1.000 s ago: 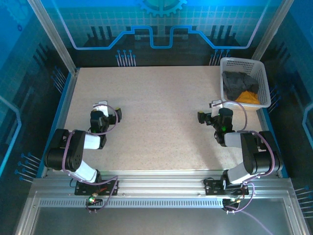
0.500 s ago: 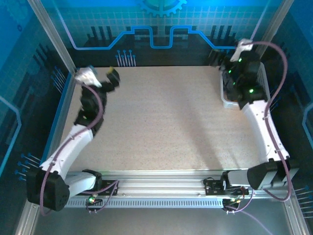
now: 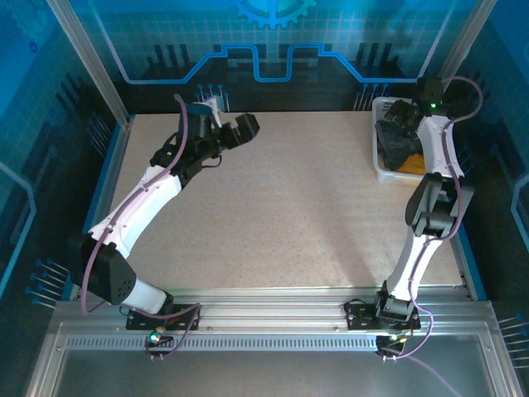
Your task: Fold and stack the t-shirts
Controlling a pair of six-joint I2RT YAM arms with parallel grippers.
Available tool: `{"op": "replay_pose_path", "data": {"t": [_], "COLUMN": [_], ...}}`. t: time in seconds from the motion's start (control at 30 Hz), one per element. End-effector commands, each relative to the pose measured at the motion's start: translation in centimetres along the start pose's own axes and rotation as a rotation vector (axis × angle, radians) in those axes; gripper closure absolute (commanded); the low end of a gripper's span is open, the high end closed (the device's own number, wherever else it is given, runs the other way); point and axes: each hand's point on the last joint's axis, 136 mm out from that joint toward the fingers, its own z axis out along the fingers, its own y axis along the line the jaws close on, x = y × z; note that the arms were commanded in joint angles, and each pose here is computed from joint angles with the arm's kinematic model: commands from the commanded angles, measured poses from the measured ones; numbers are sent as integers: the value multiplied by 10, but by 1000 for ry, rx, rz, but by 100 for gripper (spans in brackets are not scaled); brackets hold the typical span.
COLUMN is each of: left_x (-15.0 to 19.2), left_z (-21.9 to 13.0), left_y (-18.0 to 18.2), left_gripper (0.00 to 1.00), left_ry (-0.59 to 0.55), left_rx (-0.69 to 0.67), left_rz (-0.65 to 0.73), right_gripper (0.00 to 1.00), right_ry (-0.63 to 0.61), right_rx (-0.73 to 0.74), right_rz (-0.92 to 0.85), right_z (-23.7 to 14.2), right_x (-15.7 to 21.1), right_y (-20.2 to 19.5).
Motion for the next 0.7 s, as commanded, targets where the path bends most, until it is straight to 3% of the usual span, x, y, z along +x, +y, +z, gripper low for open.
{"op": "replay_pose_path", "data": {"t": [0.0, 0.1, 0.33, 0.67], "left_x": [16, 25, 38, 47], "left_z": [-15, -22, -36, -44], "left_y": [-39, -54, -64, -58], "left_gripper": [1, 1, 1, 1], "left_ry": [82, 107, 144, 156], "left_rx": [105, 128, 139, 124], "left_rz": [14, 44, 73, 72], "right_gripper": [4, 7, 25, 80], "right_ry": [83, 143, 159, 105], "right_rx": [-19, 34, 80, 32], "right_rz": [54, 111, 266, 295], "right_z": [13, 39, 70, 68], "right_x": [12, 29, 42, 30], "right_y": [9, -1, -19, -6]}}
